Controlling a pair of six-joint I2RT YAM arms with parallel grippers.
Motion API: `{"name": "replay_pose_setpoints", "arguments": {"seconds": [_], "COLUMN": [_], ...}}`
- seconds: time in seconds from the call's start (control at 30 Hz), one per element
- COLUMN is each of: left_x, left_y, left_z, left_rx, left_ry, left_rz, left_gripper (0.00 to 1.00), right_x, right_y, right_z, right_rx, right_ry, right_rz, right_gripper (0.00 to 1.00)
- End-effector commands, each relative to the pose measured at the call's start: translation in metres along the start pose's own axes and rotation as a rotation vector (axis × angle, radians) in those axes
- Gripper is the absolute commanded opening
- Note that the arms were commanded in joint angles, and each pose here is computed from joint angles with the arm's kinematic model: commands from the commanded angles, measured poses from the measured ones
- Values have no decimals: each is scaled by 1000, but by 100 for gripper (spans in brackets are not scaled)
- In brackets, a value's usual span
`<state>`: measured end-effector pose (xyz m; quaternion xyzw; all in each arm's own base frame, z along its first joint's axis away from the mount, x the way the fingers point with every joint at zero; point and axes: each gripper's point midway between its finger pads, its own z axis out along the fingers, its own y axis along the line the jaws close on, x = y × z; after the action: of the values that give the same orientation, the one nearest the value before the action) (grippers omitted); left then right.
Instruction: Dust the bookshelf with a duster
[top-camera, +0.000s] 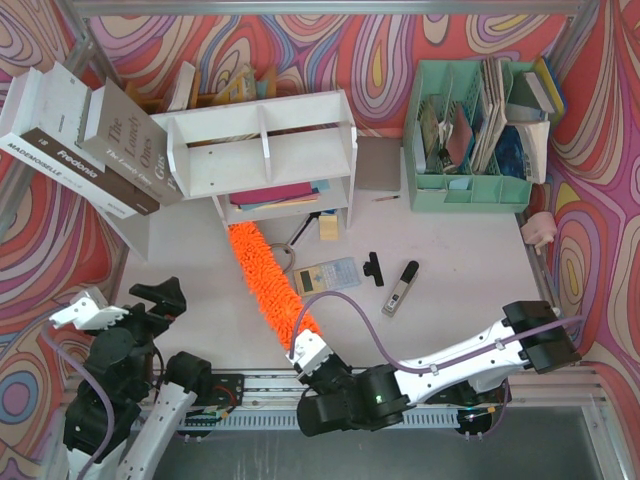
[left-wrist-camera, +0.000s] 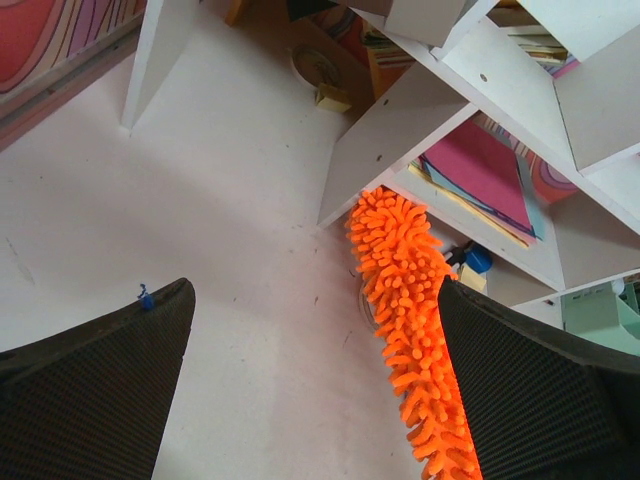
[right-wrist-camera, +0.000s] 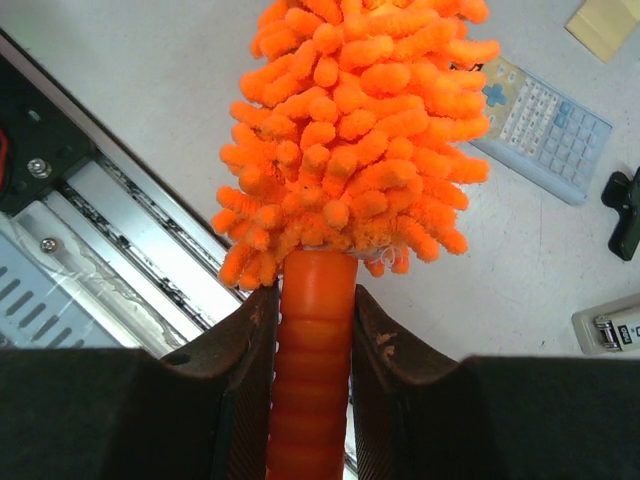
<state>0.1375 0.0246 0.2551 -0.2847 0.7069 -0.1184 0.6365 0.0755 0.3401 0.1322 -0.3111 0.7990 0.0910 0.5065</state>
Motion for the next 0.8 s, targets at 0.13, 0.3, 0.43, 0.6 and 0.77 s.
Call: {"name": "replay_pose_setpoints", "arguments": {"seconds": [0.13, 0.3, 0.43, 0.6, 0.77], "left_x": [-8, -10, -11, -12, -12], "left_y": [9, 11, 13, 13, 15], "left_z": [-5, -6, -6, -6, -6], "left_rx": [-29, -37, -46, -51, -57], "left_ry": [-38, -43, -48, -52, -56], "left_rz": [-18, -20, -21, -21, -22], "left_gripper": [98, 98, 98, 98, 98], "right_x": [-24, -14, -6, -4, 3], "right_y": [31, 17, 4, 4, 10], "right_z": [-23, -31, -36, -38, -38], "right_rx": [-128, -108, -82, -87, -93], "right_ry": [-63, -33, -6, -4, 8], "right_rz": [44, 47, 44, 51, 56], "right_gripper": [0, 0, 0, 0, 0]}}
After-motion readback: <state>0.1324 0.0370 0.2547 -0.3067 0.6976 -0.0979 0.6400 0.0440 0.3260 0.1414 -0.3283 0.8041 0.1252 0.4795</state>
